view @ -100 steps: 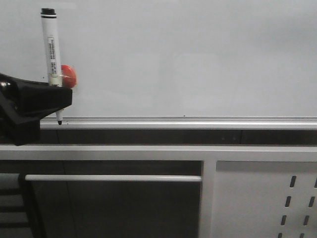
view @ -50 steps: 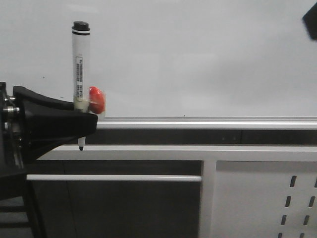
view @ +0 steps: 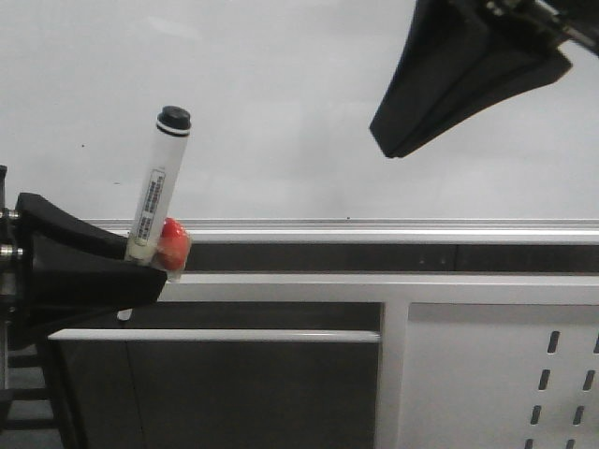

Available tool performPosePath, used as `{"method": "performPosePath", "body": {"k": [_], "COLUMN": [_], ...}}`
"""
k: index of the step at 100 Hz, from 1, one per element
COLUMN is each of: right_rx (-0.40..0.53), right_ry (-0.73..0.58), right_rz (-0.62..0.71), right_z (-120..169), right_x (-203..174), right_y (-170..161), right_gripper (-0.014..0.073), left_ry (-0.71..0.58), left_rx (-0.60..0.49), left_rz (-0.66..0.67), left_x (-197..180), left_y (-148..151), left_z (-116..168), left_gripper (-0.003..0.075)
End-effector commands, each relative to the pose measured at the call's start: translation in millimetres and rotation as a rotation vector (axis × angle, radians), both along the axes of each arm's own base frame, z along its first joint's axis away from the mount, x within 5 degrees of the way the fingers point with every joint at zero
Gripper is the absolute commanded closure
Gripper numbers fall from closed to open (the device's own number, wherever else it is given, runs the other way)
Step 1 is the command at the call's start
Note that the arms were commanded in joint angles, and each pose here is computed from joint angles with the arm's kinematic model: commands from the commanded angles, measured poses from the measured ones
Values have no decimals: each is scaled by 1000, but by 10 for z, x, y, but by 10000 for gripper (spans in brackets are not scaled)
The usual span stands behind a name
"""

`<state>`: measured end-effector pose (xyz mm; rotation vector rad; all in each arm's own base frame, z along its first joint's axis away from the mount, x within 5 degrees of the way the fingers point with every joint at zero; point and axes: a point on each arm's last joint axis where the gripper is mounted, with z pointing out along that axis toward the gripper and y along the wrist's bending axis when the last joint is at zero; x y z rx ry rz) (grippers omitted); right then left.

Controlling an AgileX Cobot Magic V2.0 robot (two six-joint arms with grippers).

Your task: Write number 1 on whiteboard

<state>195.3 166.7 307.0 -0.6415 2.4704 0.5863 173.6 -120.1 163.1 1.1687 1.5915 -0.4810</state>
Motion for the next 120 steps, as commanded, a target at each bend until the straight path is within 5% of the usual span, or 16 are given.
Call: {"method": "performPosePath", "body": {"k": [1,18,44,57,120], "right_rx": [34,45,60,100,144], "right_ry": [-20,-64,-62,-45,-70], "right_rz": [16,37,44,35,74], "right_z": [196,308,363,378,399], "right_x": [74,165,179,172,97], "right_y": [82,156,183,206,363], "right_gripper": [666,624,343,342,342], "left_ry": [-43,-60,-103,-111,-141], "left_rx": [-33,41,213,263,109], "left_rz": [18,-6,-22,-11,-82], "left_x": [56,119,204,212,173], "left_y": [-22,-86,-341,-402,-511], "left_z": [170,303,471,505,631], "left_gripper": [738,738,738,738,738]}}
